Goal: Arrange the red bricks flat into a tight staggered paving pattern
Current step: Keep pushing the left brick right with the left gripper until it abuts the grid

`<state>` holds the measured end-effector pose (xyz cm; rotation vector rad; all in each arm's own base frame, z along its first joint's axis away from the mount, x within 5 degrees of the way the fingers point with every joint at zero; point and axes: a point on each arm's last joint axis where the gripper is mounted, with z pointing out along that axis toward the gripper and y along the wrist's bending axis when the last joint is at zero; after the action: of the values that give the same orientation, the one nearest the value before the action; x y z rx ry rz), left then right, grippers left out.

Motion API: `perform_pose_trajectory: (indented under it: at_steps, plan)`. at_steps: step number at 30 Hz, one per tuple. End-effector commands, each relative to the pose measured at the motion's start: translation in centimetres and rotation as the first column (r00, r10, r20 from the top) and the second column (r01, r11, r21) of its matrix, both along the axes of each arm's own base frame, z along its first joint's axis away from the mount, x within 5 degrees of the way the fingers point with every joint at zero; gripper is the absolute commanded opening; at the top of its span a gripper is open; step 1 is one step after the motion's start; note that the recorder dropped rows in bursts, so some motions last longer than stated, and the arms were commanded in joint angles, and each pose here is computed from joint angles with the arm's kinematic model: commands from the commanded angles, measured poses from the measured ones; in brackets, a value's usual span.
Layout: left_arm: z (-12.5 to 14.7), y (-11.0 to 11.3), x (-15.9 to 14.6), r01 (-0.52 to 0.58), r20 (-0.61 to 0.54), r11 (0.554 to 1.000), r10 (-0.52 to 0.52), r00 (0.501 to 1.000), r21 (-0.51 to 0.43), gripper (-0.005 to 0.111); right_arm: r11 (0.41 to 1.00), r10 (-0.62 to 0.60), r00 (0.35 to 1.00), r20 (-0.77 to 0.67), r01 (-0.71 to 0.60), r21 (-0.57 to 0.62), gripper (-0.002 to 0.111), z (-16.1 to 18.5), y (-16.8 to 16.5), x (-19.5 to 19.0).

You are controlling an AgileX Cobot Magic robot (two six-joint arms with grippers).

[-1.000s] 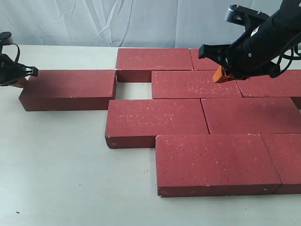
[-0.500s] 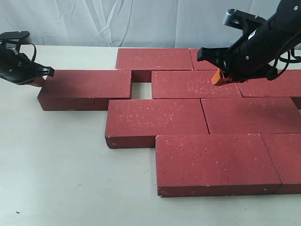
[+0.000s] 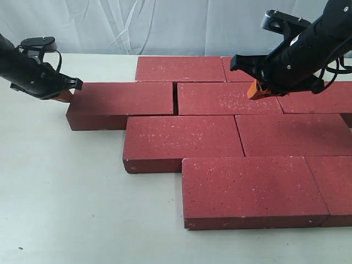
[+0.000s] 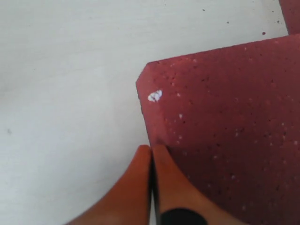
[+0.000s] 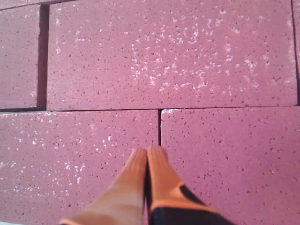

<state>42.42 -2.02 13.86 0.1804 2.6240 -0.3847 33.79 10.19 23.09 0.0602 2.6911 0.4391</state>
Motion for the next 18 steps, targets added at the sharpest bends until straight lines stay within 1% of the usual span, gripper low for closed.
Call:
perform_pose_trajectory:
  at_steps: [1, 10, 14, 16, 18]
  plan:
    - [-0.14, -0.69, 0.03, 0.006, -0.01, 1.0, -0.006, 1.0, -0.021, 0.0, 1.0, -0.002, 1.0, 0.015, 0.002, 0.001, -0.001, 0.25, -0.14, 0.17]
    - [-0.1, -0.95, -0.08, -0.004, -0.029, 0.998, 0.003, 1.0, -0.059, 0.0, 1.0, -0.002, 1.0, 0.015, 0.002, 0.001, -0.001, 0.25, -0.14, 0.17]
    - [-0.18, -0.93, -0.22, 0.015, -0.038, 0.999, -0.017, 0.999, -0.046, 0.0, 1.0, -0.002, 1.0, 0.015, 0.002, 0.001, -0.001, 0.25, -0.14, 0.17]
    - [-0.21, -0.75, -0.31, 0.016, -0.049, 0.999, -0.018, 0.999, -0.046, 0.0, 1.0, -0.002, 1.0, 0.014, 0.002, 0.001, -0.001, 0.24, -0.14, 0.16]
    - [0.06, -0.05, -0.34, 0.001, -0.049, 0.999, -0.003, 0.999, -0.047, 0.0, 1.0, -0.002, 1.0, 0.014, 0.002, 0.001, -0.001, 0.24, -0.14, 0.16]
